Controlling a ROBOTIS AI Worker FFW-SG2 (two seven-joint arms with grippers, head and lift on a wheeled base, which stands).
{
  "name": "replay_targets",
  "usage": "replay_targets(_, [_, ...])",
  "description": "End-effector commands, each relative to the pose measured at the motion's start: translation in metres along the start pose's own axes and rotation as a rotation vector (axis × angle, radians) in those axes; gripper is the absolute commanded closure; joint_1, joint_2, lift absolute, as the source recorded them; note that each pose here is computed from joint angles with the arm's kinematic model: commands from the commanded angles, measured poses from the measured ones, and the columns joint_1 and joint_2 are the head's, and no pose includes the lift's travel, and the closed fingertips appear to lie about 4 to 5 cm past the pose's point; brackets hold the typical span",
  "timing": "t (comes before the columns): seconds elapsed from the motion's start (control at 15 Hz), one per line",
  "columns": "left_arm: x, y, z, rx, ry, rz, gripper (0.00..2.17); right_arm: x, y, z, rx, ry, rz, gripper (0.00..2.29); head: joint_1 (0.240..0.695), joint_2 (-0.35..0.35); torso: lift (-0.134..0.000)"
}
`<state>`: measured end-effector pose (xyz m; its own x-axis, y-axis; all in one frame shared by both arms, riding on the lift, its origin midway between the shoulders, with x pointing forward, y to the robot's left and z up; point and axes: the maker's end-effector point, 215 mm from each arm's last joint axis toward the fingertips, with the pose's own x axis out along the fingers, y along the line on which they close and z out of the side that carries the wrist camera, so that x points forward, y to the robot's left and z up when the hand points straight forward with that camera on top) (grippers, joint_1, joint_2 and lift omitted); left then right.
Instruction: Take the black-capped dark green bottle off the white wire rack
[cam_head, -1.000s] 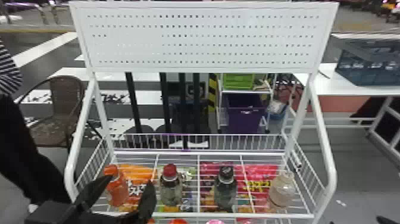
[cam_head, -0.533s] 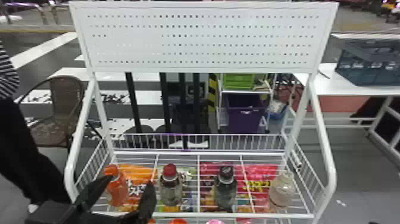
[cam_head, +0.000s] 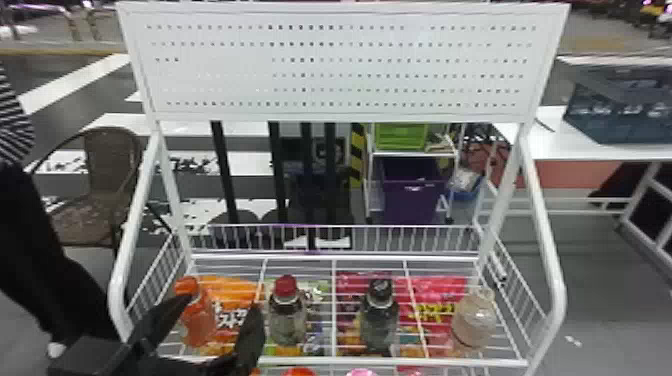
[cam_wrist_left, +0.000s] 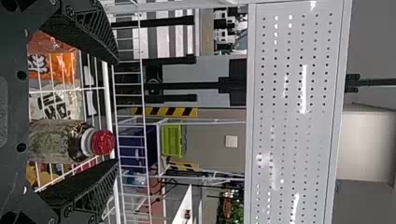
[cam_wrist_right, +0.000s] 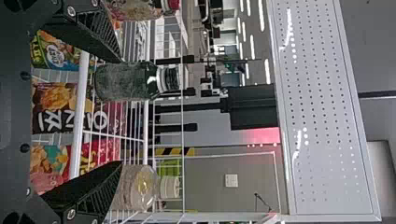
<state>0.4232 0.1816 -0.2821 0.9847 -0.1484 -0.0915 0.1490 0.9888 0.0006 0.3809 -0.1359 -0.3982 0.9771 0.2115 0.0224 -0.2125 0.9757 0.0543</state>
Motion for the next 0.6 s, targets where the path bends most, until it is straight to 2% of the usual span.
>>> replay_targets(0.0, [0.000, 0.000, 0.001, 0.000, -0.001, -0.002, 0.14, 0.027, 0.020, -0.012, 0.017, -0.023, 0.020, 0.13, 0.499, 0.000, 0.000])
replay_targets(0.2, [0.001, -0.001, 0.000, 0.001, 0.002, -0.005, 0.14, 0.065, 0.036, -0.005, 0.013, -0.054, 0.037, 0.13, 0.499, 0.000, 0.000])
replay_targets(0.53, [0.002, -0.001, -0.005, 0.004, 0.016, -0.008, 0.14, 0.113, 0.043, -0.017, -0.006, -0.002, 0.040, 0.13, 0.499, 0.000, 0.000])
